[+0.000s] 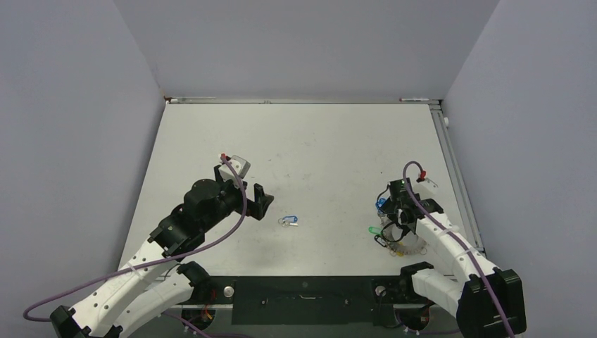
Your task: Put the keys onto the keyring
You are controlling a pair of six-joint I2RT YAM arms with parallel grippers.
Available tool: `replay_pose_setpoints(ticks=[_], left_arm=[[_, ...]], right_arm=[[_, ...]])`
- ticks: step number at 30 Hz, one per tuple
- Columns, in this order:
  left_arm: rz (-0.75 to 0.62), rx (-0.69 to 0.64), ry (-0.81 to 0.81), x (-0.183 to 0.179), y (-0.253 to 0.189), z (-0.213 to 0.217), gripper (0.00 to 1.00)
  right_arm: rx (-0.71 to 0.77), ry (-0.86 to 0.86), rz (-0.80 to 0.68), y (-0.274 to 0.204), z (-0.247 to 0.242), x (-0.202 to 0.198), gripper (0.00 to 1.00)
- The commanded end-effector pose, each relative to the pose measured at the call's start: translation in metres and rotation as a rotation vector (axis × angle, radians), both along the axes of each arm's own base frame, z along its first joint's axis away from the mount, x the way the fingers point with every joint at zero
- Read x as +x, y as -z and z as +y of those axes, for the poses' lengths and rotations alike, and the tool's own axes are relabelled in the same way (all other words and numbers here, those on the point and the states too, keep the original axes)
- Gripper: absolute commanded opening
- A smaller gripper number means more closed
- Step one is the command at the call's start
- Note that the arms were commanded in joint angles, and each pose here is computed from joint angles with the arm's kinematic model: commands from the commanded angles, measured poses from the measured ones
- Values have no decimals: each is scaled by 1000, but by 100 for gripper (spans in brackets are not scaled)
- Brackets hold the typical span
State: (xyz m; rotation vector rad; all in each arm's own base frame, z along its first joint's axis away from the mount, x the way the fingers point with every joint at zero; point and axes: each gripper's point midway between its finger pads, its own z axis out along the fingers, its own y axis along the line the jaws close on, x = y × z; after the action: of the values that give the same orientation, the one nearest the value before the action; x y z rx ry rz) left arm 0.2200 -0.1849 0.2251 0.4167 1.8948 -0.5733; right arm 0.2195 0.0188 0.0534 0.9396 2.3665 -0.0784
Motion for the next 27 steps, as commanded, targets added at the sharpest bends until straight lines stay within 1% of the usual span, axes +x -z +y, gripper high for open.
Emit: replay_pose_setpoints(ticks=[1,7,9,19,27], left_arm=[[-25,-1,-1,1,-7,-1,100],[-26,2,-3,2,-7,0,100],[-25,4,-4,2,-6,0,100],[-28,15,-15,4,-5,1,100],[-27,26,-22,6,-3,2,100]], right_arm=[[8,15,-1,12,1,-2,56],[58,-20,15,28,11,-7,70],[71,-34,17,31,14,-6,73],[151,-96,34,46,41,1,73],[172,-155,25,51,80,18,67]])
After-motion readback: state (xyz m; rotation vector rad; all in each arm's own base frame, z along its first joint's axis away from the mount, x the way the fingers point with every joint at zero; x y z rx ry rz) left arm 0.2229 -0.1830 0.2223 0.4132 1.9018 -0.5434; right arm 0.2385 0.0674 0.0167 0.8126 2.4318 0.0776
